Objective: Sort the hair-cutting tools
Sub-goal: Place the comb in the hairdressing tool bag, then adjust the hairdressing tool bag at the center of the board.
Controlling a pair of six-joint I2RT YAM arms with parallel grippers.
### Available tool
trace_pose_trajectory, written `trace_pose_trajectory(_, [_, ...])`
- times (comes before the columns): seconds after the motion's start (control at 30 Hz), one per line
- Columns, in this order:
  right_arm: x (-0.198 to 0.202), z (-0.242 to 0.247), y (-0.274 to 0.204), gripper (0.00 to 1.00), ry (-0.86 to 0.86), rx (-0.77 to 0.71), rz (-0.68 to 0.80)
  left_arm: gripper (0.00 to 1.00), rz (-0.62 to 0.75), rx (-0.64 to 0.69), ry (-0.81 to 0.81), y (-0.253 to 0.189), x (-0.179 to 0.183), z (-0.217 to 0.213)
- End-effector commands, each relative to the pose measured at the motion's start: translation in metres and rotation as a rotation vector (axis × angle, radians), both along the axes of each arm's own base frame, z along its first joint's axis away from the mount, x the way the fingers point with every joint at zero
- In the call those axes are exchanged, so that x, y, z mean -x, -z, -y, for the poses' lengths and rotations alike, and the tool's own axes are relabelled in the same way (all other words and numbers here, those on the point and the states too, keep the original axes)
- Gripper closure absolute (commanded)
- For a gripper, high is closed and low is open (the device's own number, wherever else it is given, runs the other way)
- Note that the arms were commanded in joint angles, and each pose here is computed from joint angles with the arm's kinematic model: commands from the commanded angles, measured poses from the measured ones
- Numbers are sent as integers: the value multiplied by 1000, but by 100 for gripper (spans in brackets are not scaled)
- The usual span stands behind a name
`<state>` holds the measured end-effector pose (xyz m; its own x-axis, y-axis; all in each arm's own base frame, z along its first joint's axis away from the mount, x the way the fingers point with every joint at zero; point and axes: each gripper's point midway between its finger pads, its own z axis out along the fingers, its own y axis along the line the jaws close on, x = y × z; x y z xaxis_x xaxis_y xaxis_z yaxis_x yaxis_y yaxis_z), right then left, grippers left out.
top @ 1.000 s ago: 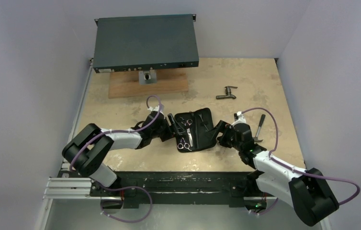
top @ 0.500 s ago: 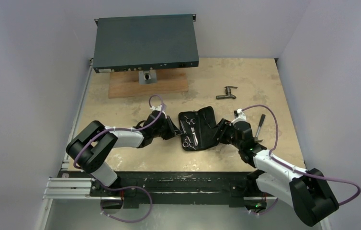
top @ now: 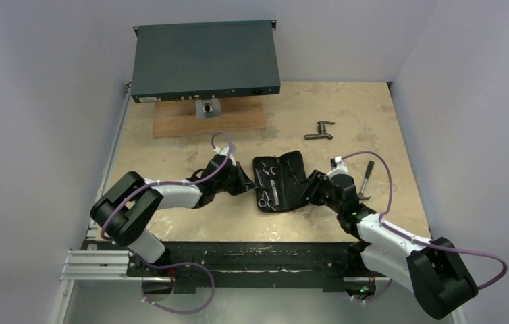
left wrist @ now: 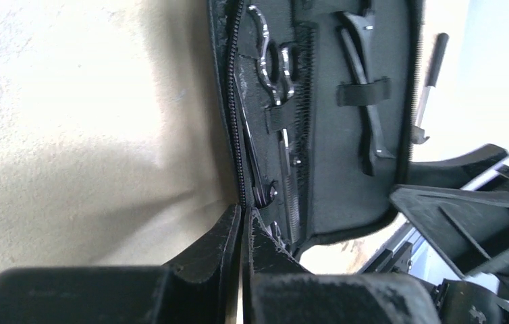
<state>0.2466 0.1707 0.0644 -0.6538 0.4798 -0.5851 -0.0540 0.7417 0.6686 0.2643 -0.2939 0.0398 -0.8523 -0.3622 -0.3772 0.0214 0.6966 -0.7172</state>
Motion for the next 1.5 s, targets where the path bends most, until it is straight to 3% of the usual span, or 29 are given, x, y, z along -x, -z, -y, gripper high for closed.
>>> trace_pose_trajectory(0.0, [-1,-4,-5,48,-2,-47,39,100,166,94,58,-62,-9,12])
trace_pose_trajectory(0.37, [7,-9,1,46,-24,-103,30,100,236,112,115,-106,4,25])
trace_pose_trajectory(0.67, [10,-6,0,43,-30,-88,38,100,211,95,139,-94,6,42])
trace_pose_trajectory(0.97, [8,8,9,29,54,-42,-8,100,218,62,146,-95,-2,49])
trace_pose_trajectory(1.2, [9,26,11,27,175,-39,-46,100,202,-39,94,-75,2,24])
trace_pose_trajectory(1.47, [10,20,24,28,153,-20,-106,100,156,-111,64,-45,8,2])
